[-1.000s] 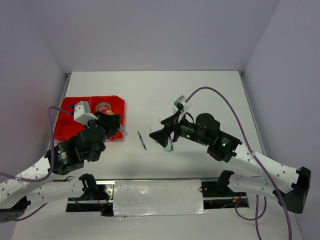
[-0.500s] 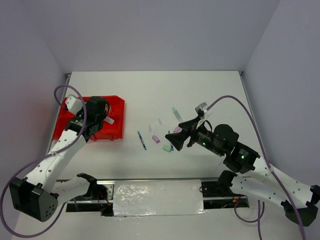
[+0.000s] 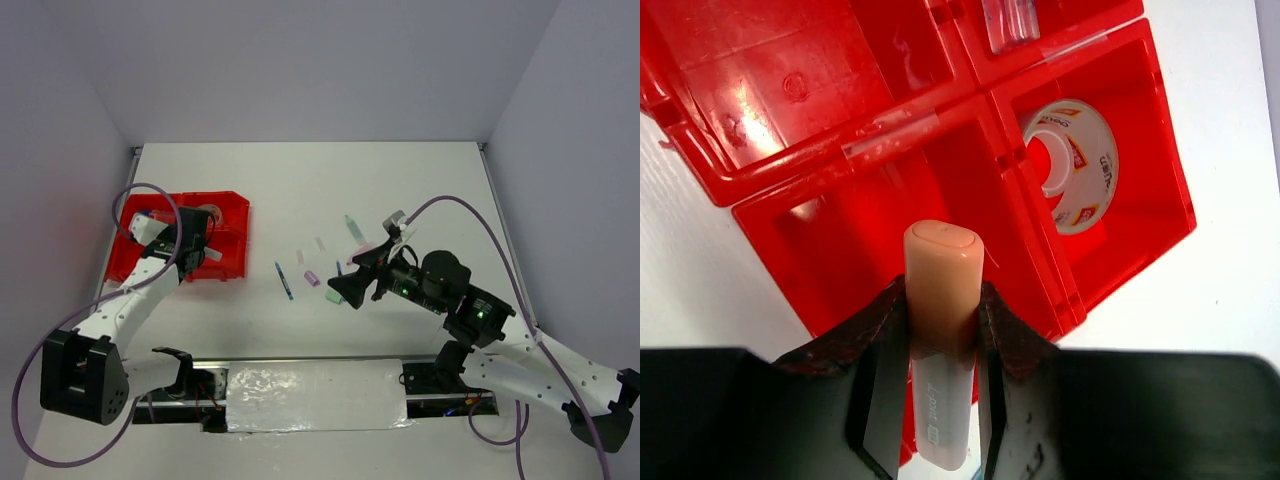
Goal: Sort the stationery into containers
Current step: Place the pen in the storage box, then pick up the pen from the center of the board, then pick up the pen cap from the center of the board.
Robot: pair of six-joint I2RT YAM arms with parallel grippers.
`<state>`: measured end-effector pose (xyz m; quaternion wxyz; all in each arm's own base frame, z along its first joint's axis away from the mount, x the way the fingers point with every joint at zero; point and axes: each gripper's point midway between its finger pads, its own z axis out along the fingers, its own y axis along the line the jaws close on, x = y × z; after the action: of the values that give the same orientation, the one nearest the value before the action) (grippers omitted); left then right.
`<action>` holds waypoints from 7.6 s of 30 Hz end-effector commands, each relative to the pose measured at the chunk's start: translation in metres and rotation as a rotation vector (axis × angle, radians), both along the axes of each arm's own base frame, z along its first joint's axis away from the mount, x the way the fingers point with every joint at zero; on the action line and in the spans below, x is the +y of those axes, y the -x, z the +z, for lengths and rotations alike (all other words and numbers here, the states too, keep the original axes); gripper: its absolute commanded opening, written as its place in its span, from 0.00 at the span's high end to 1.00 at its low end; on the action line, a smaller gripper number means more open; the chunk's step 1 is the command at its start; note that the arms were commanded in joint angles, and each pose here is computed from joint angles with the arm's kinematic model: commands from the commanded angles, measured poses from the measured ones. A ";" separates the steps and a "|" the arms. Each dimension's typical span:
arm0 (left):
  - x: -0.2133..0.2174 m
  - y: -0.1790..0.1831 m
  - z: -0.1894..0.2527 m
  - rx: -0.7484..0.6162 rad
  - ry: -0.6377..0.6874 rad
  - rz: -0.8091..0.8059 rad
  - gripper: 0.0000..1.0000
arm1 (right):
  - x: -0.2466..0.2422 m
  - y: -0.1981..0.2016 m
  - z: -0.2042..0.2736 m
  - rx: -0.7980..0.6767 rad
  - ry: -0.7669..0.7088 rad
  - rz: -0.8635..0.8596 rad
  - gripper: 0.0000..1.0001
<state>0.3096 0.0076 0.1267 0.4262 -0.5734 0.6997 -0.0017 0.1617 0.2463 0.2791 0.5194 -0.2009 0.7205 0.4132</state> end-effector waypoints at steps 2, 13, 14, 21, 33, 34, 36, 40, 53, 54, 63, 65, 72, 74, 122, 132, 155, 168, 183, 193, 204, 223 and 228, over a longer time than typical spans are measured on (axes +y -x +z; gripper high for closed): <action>0.005 -0.016 0.007 -0.051 -0.002 0.006 0.79 | 0.008 0.003 0.005 -0.005 -0.035 0.038 0.00; 0.005 -0.024 -0.006 -0.016 0.002 -0.039 0.25 | 0.018 0.004 -0.001 0.008 -0.022 0.076 0.00; 0.005 -0.023 -0.004 -0.018 0.003 -0.034 0.20 | 0.018 0.003 -0.002 0.008 -0.020 0.076 0.00; -0.002 -0.028 0.050 -0.136 -0.001 -0.116 0.01 | 0.019 -0.003 -0.013 0.016 0.046 0.059 0.00; -0.053 -0.013 0.103 -0.057 -0.131 -0.663 0.01 | -0.014 -0.063 -0.092 0.276 0.328 -0.274 0.00; -0.058 -0.008 0.106 -0.060 -0.141 -0.715 0.01 | -0.017 -0.071 -0.095 0.275 0.358 -0.303 0.00; -0.071 0.001 0.105 -0.043 -0.180 -0.855 0.01 | -0.026 -0.077 -0.103 0.300 0.409 -0.327 0.00; -0.078 0.028 0.100 -0.034 -0.250 -1.014 0.01 | -0.061 -0.111 -0.107 0.427 0.351 -0.569 0.00; -0.084 0.049 0.076 -0.055 -0.301 -1.125 0.01 | -0.071 -0.168 -0.110 0.461 0.362 -0.795 0.02; -0.084 0.049 0.073 -0.047 -0.296 -1.129 0.01 | -0.073 -0.175 -0.110 0.425 0.435 -0.729 0.02; -0.084 0.050 0.077 -0.065 -0.304 -1.127 0.01 | -0.045 -0.150 -0.136 0.043 0.816 0.038 0.00; -0.084 0.050 0.076 -0.060 -0.304 -1.128 0.01 | -0.047 -0.140 -0.158 -0.086 0.893 0.189 0.00; -0.085 0.050 0.076 -0.058 -0.310 -1.140 0.01 | -0.048 -0.151 -0.168 -0.133 0.871 0.347 0.01; -0.085 0.049 0.076 -0.056 -0.313 -1.143 0.01 | -0.051 -0.158 -0.174 -0.130 0.917 0.367 0.00; -0.086 0.053 0.088 -0.095 -0.331 -1.149 0.01 | -0.085 -0.165 -0.259 0.090 1.130 0.466 0.14; -0.087 0.052 0.084 -0.082 -0.325 -1.156 0.01 | -0.078 -0.154 -0.252 0.109 1.145 0.364 0.21; -0.088 0.051 0.081 -0.076 -0.317 -1.162 0.01 | -0.052 -0.155 -0.262 0.034 1.186 0.404 0.37; -0.089 0.051 0.079 -0.072 -0.314 -1.165 0.01 | -0.040 -0.150 -0.271 0.037 1.163 0.444 0.63; -0.085 0.050 0.078 -0.058 -0.315 -1.141 0.01 | 0.008 -0.156 -0.151 -0.219 0.813 0.303 1.00; -0.101 0.040 0.091 0.039 -0.253 -0.952 0.01 | -0.012 -0.136 -0.003 -0.090 0.338 -0.207 1.00; -0.226 0.047 0.041 0.099 -0.040 -0.686 0.01 | -0.107 -0.099 -0.046 0.183 0.390 -0.666 1.00; -0.292 0.025 -0.048 0.349 -0.004 -0.633 0.24 | -0.109 -0.057 -0.054 0.209 0.356 -0.529 1.00; -0.295 0.027 -0.075 0.415 0.017 -0.642 0.36 | -0.108 -0.054 -0.054 0.201 0.344 -0.509 1.00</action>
<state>0.2800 -0.2818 0.0584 0.2655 -0.3176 0.9101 -0.0184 0.2199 0.1361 0.2221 0.4865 -0.0482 0.8597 0.1480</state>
